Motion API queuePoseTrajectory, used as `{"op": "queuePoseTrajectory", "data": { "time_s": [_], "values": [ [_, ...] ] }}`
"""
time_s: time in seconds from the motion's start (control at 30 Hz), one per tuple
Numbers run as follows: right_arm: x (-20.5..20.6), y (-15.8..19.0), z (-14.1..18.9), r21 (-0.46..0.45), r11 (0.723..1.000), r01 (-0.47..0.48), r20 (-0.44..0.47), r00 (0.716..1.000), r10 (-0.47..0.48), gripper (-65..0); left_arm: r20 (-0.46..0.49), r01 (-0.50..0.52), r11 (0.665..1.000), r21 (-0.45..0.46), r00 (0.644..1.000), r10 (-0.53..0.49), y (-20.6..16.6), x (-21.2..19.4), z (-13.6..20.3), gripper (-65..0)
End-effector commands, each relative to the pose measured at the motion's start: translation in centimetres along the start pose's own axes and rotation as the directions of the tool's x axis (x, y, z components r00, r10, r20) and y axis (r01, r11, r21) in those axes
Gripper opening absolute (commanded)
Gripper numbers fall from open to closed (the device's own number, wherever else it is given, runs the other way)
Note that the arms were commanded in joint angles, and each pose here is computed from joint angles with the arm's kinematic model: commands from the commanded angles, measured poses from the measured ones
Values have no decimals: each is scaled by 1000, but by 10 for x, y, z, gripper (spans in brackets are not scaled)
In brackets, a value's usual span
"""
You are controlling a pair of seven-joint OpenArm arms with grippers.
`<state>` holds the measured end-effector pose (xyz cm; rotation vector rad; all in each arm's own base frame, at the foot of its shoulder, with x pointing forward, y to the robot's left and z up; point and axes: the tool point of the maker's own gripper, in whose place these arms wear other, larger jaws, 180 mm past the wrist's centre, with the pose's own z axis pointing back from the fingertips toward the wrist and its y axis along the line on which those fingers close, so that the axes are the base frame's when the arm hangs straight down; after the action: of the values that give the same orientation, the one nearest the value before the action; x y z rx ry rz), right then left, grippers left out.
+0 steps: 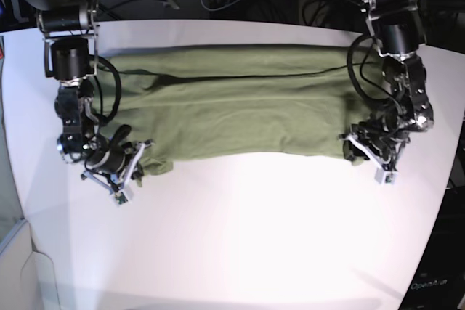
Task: Fold the T-shirt properly
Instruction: 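Close both grippers on the shirt's loose edge, then lift the gripped edge and fold it over the shirt with both grippers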
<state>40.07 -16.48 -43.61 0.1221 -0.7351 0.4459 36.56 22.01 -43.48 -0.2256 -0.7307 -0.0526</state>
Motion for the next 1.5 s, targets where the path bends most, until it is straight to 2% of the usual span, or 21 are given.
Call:
{"op": "queuePoseTrajectory", "data": {
  "time_s": [0.0, 0.07, 0.1, 0.23, 0.57, 0.97, 1.27, 1.47],
  "values": [
    [7, -9, 4, -19, 1000, -22, -3, 1000, 22, -637, -26, 12, 1000, -3, 1000, -12, -1, -1, 0, -509],
    [7, -9, 4, -19, 1000, -22, -3, 1000, 22, -637, -25, 14, 1000, -2, 1000, -14, 0, 0, 0, -624],
    [7, -9, 4, -19, 1000, -22, -3, 1000, 22, -637, -24, 16, 1000, -1, 1000, -16, -1, 0, 1, -650],
    [7, -9, 4, -18, 1000, -22, -1, 1000, 22, -641, -35, 21, 1000, 5, 999, -21, 2, 0, 3, -628],
    [41, -17, 29, -75, 993, -94, 98, 990, 102, -643, 109, 122, 991, 46, 986, -126, -6, 56, 29, -630],
    [50, 0, 82, -143, 965, -221, 156, 957, 243, -643, 66, 126, 991, 45, 989, -129, -6, 42, 32, -632],
    [30, 3, 115, -187, 960, -210, 166, 956, 241, -643, 120, 189, 979, 74, 973, -197, -15, 45, 56, -633],
    [20, 6, 139, -219, 953, -211, 173, 953, 250, -643, 117, 213, 974, 81, 968, -221, -19, 34, 66, -633]
  ]
}}
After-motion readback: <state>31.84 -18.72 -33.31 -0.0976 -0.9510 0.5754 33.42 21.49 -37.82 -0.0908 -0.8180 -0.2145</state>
